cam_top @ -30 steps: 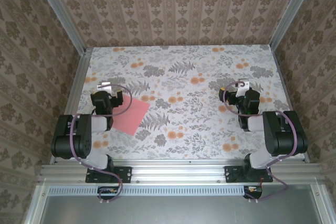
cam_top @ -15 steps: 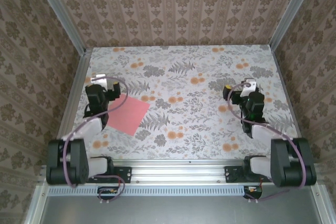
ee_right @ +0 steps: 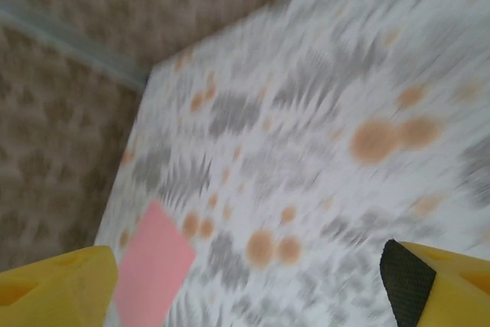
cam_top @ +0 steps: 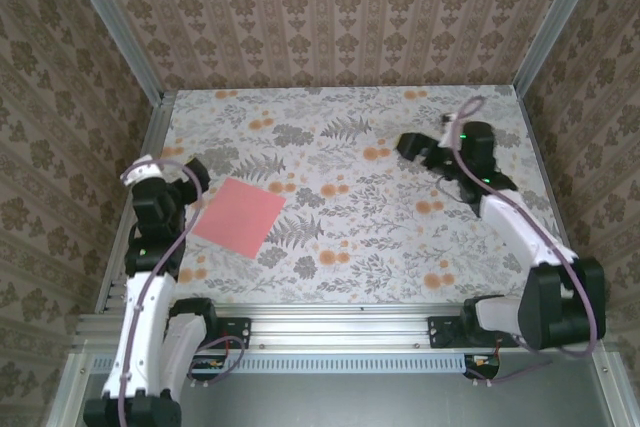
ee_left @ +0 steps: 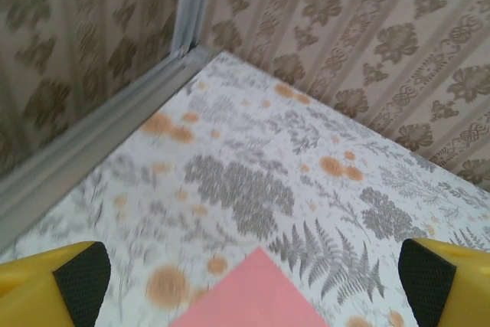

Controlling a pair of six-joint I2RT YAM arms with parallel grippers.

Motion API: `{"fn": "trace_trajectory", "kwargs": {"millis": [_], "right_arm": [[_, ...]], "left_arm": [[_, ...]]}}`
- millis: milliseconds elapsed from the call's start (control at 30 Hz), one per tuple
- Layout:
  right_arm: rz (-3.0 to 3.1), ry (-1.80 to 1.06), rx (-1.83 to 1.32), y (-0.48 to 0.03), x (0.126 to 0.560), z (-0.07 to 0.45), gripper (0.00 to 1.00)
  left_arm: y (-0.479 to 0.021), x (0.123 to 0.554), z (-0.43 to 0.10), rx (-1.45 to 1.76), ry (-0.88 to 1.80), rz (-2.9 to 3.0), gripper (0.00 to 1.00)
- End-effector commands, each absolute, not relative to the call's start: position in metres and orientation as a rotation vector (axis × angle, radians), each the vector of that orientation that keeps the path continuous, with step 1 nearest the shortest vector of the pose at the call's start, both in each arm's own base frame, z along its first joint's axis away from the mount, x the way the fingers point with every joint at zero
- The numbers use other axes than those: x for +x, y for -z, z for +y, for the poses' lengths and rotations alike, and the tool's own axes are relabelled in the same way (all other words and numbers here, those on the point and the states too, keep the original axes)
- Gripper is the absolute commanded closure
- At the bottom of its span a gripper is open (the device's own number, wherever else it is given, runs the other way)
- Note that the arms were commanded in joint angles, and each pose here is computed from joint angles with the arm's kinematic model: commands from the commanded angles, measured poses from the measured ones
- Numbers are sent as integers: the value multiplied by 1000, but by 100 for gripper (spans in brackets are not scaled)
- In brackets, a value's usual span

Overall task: Fold a paper plane with a square sheet of paper (pick it up from the middle)
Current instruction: Move the square sheet of paper to the center of the table.

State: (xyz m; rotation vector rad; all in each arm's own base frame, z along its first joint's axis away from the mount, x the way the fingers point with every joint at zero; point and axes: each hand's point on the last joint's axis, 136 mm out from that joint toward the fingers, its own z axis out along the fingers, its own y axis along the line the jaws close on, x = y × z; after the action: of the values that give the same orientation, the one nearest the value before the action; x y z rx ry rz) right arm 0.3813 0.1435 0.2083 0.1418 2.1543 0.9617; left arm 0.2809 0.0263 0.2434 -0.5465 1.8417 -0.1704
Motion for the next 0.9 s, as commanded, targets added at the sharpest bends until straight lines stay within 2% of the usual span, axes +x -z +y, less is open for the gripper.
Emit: {"fn": "trace_trajectory", "kwargs": {"millis": [0, 100, 267, 433, 500, 633, 867], "right_arm": [[2364, -1106, 15, -196, 353, 218, 11], [2468, -1115, -110, -178, 346, 273, 17], [2616, -1125, -318, -143, 334, 359, 31], [2673, -1073, -470, -119, 330, 419, 37], [2705, -971, -461, -105, 338, 422, 37], [2711, -950, -420, -100, 343, 423, 37], [2715, -854, -338, -95, 342, 385, 37]], "left_arm": [[-206, 254, 10, -664, 323, 1984, 0], [-189, 248, -7, -667, 420, 2089, 0], [-150, 239, -29, -670, 512, 2307, 0], [-135, 240, -36, -680, 544, 2380, 0], [-127, 248, -43, -670, 585, 2428, 0], [-115, 270, -56, -604, 548, 2569, 0], [-80, 319, -92, -398, 288, 2851, 0]]}}
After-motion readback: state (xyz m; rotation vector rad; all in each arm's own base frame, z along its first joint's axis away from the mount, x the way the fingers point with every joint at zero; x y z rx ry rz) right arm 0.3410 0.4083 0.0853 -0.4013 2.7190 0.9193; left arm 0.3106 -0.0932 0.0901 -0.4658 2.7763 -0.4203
